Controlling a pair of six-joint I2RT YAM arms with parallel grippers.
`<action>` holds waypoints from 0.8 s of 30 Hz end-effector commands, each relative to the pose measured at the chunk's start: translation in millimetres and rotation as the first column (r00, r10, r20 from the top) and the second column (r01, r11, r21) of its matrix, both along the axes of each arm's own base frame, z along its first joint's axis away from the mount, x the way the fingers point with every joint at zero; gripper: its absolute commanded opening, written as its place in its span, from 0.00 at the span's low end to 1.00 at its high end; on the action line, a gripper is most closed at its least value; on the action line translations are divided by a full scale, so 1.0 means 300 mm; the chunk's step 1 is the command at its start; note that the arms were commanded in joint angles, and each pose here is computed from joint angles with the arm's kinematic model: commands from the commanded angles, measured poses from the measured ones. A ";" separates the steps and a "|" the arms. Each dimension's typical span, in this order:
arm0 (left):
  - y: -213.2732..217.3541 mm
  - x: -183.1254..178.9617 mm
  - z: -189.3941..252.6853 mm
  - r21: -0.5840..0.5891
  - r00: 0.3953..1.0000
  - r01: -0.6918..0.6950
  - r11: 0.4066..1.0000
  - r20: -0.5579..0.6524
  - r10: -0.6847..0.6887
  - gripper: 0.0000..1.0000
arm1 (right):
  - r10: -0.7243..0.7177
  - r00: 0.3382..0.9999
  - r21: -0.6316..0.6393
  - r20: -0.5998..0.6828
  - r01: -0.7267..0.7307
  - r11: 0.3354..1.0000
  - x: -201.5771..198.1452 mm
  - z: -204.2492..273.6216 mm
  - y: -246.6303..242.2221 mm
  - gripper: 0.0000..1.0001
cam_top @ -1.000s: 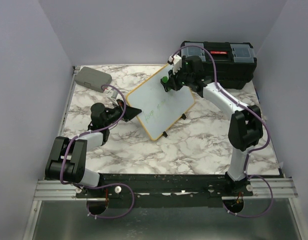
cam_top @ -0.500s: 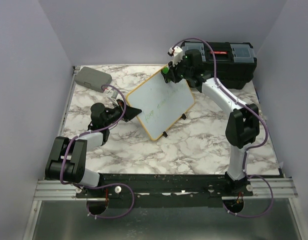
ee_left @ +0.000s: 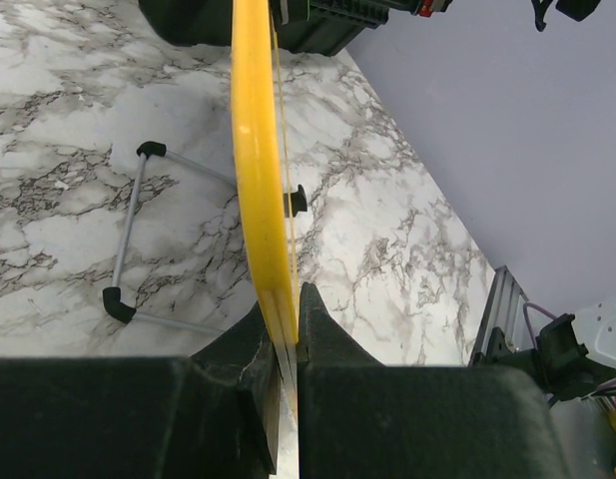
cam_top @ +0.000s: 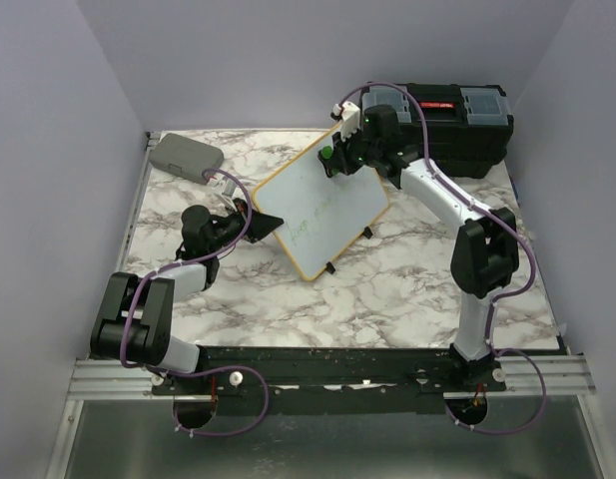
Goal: Erase the whiteboard
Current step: Erase the whiteboard at the whiteboard stand.
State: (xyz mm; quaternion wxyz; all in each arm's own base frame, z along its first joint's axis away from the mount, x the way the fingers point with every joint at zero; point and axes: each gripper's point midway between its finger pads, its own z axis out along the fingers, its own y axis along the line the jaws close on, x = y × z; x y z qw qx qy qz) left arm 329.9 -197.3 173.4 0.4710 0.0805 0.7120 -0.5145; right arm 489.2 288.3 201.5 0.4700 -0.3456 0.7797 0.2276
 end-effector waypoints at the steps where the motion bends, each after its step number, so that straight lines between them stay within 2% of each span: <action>1: -0.050 -0.069 0.011 0.036 0.987 0.141 0.989 0.073 -0.143 0.00 | -0.269 0.961 -0.126 0.066 0.275 0.953 0.115 -0.055 -0.146 0.01; 6: -0.050 -0.066 0.012 0.034 0.987 0.140 0.990 0.073 -0.143 0.00 | -0.242 0.968 -0.150 0.062 0.249 0.957 0.111 -0.064 -0.141 0.01; 10: -0.051 -0.066 0.013 0.034 0.987 0.142 0.989 0.073 -0.144 0.00 | -0.075 0.997 -0.144 -0.022 0.071 0.987 0.030 -0.105 -0.077 0.01; 14: -0.052 -0.063 0.013 0.033 0.987 0.142 0.989 0.073 -0.144 0.00 | 0.077 0.994 -0.084 -0.078 -0.084 0.993 -0.071 -0.128 -0.013 0.01; 20: -0.052 -0.062 0.012 0.033 0.987 0.142 0.989 0.070 -0.144 0.00 | 0.138 0.987 -0.017 -0.082 -0.140 0.990 -0.102 -0.083 0.035 0.01; 24: -0.052 -0.063 0.011 0.033 0.987 0.142 0.989 0.068 -0.144 0.00 | 0.120 0.990 0.023 -0.075 -0.118 0.993 -0.082 -0.043 0.053 0.01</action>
